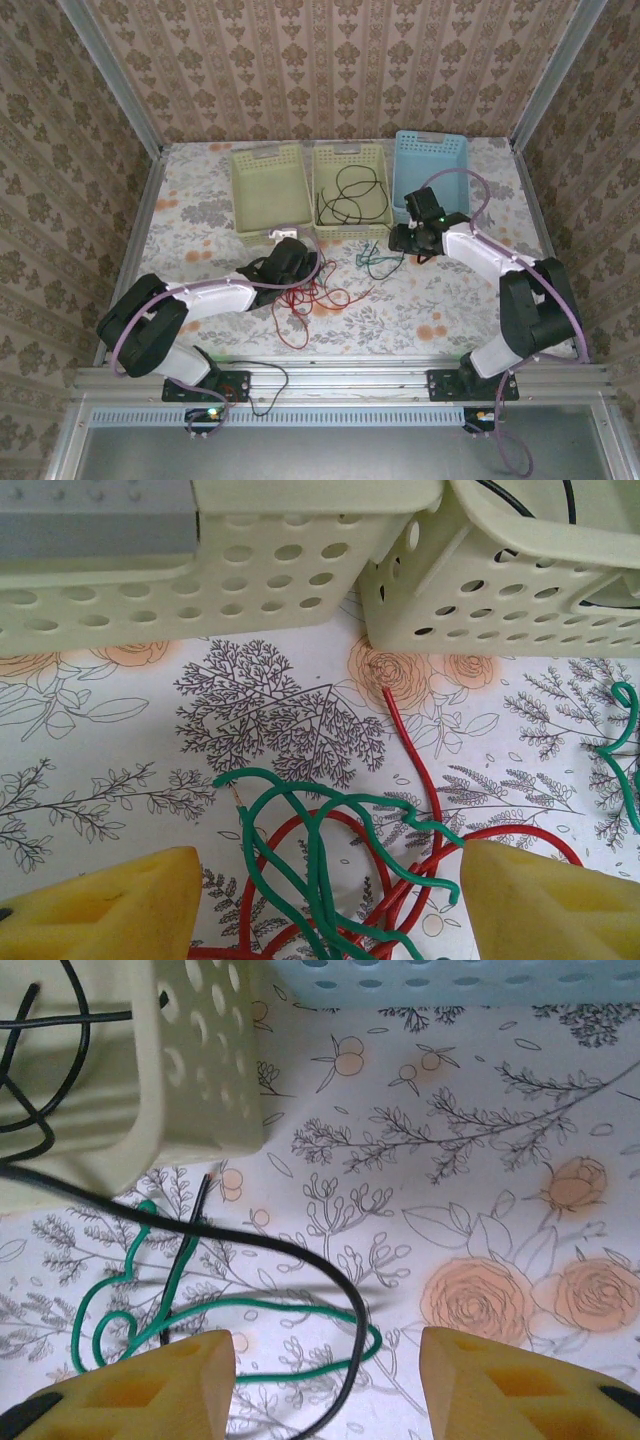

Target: Untangle the cables

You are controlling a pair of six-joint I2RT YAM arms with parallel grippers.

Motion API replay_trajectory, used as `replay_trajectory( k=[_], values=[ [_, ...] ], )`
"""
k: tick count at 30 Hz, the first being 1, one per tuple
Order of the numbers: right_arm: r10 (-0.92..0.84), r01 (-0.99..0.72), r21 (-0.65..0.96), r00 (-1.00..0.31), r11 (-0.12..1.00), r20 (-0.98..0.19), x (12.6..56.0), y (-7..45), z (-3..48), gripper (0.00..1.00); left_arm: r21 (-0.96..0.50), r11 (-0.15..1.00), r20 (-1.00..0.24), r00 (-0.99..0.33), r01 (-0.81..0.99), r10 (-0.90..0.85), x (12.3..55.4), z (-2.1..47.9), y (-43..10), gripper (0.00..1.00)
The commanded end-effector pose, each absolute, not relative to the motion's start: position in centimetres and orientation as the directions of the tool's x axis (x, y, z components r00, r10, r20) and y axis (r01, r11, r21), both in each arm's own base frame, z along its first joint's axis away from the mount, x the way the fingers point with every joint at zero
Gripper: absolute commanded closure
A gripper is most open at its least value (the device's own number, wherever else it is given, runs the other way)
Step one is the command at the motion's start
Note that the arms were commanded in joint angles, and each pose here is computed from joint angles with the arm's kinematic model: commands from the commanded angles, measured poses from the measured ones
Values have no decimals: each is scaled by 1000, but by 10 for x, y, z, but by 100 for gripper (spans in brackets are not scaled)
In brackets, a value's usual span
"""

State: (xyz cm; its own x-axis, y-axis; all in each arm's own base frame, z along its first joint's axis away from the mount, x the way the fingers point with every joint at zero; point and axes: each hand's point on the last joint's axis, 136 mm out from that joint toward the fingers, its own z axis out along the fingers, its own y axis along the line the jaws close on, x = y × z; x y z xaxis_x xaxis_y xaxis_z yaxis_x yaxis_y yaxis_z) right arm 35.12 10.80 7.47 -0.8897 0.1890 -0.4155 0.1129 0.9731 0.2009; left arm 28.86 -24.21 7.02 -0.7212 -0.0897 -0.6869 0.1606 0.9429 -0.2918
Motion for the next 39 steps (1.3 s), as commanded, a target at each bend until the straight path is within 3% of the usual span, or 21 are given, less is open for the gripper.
replay_trajectory(
  k=[1,5,9,11,24,33,39],
  values=[
    [224,153,196,-883,968,-414,363,105,60,50,-298,940,-688,-720,169,-89,290,77,-248,30],
    [236,169,195,-883,966,-405,369,104,47,57,-300,936,-695,-714,185,-82,289,81,-251,30],
    [247,177,200,-873,964,-420,370,101,49,90,-310,924,-709,-702,223,-68,288,87,-256,30],
    [244,164,212,-866,963,-437,368,101,58,100,-314,919,-715,-696,237,-65,288,90,-259,30],
    [194,-20,292,-703,956,-684,345,104,182,100,-310,910,-714,-699,275,-32,292,89,-272,30],
    [162,-250,514,-761,821,-628,332,163,232,100,-310,905,-715,-699,291,-20,294,91,-277,30],
    [281,-256,623,-724,739,-630,355,179,259,100,-308,911,-723,-690,273,-38,292,93,-269,30]
  ],
)
